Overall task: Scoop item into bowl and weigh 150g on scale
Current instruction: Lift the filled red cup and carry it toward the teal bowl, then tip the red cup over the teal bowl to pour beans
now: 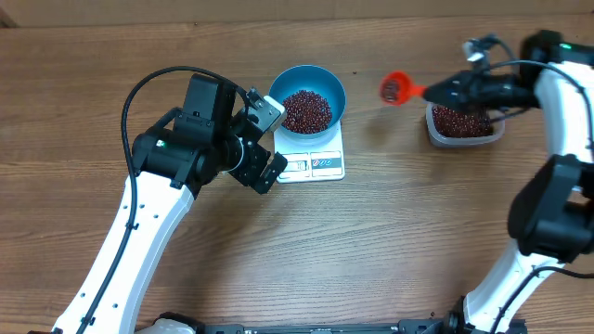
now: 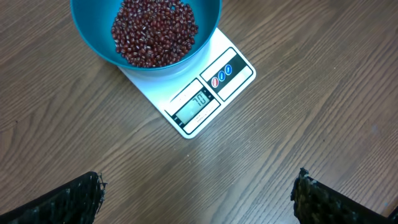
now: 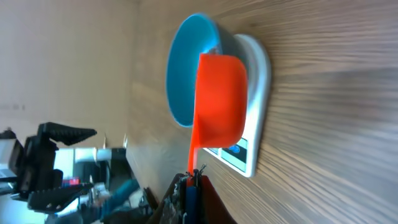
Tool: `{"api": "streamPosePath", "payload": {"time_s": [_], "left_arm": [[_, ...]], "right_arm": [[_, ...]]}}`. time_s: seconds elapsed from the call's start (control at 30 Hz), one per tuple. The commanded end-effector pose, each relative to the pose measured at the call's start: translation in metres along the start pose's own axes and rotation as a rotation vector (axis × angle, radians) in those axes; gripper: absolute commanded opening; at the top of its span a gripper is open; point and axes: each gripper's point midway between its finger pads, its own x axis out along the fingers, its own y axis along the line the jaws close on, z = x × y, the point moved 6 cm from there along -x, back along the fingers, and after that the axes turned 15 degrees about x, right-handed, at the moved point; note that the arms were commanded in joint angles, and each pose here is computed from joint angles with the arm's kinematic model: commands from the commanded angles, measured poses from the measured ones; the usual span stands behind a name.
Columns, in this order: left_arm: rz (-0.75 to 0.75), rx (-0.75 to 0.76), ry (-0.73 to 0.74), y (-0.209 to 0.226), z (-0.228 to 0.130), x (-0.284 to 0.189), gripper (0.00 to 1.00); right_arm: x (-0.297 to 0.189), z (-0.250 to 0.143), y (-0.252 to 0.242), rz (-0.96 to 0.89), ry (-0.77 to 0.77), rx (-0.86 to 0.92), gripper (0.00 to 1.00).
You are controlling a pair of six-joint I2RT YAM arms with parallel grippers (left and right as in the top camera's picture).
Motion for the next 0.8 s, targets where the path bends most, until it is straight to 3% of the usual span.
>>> {"api": "streamPosePath", "payload": {"time_s": [0.0,0.3,0.77], "left_arm": [[0.005,-0.002,-0.040,0.001,0.007,-0.009,0.99],[0.005,-0.002,-0.040,0.001,0.007,-0.009,0.99],[0.005,-0.002,-0.040,0.001,0.007,-0.009,0.99]], "right_arm": [[0.029,-0.001,0.015,0.022,0.050,0.039,0.04],[0.086,-0.004,0.070,-0.186,0.082,-0.122,0.04],[0.129,-0.022,0.139,-0.808,-0.175,-0.436,0.04]]}}
